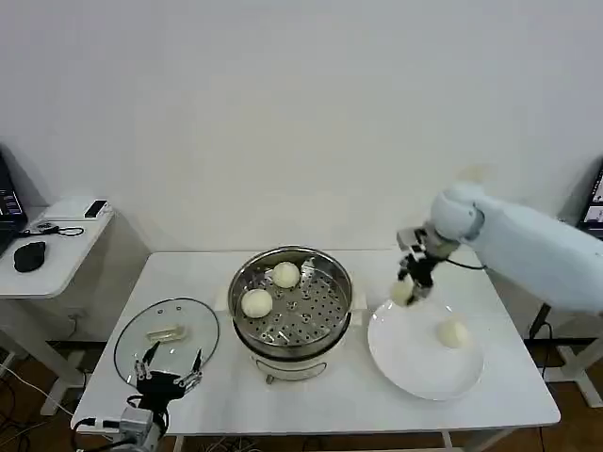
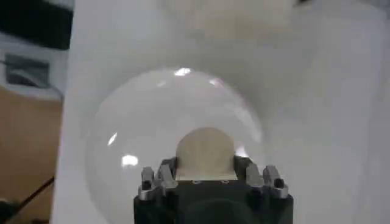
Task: Take steamed baozi put them in steamer then cover it.
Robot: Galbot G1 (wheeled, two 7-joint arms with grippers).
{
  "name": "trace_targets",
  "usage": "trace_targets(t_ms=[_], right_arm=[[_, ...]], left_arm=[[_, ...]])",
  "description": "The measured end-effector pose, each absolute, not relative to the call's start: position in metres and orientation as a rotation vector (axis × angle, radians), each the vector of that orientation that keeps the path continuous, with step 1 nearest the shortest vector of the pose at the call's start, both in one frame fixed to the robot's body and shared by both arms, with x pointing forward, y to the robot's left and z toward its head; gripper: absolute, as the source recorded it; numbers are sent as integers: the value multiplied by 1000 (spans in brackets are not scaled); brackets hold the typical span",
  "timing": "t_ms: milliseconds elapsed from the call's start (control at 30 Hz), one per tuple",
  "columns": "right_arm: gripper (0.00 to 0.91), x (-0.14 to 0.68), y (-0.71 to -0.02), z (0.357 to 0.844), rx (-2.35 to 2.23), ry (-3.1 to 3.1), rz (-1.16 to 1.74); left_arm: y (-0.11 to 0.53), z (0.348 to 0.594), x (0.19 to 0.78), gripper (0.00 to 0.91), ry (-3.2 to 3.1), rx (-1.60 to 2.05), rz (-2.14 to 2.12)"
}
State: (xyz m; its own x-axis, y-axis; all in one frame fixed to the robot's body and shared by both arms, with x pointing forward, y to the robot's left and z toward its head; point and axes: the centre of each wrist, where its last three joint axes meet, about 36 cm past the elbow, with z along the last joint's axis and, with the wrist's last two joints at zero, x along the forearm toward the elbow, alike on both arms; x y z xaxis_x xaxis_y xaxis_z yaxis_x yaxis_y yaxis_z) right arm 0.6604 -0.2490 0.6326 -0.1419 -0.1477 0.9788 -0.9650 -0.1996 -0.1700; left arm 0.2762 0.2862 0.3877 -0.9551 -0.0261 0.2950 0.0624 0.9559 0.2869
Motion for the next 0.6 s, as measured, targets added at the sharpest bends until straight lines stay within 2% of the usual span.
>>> trace_targets(t_ms=[333,600], right_arm=[[615,667,-166,676,1584,-1349,1519],[625,668,-114,677,1771,-1300,1581]], left_arm=[[286,391,274,907,-2818,-12,-423],[288,391,273,907,-2816,0,-426]])
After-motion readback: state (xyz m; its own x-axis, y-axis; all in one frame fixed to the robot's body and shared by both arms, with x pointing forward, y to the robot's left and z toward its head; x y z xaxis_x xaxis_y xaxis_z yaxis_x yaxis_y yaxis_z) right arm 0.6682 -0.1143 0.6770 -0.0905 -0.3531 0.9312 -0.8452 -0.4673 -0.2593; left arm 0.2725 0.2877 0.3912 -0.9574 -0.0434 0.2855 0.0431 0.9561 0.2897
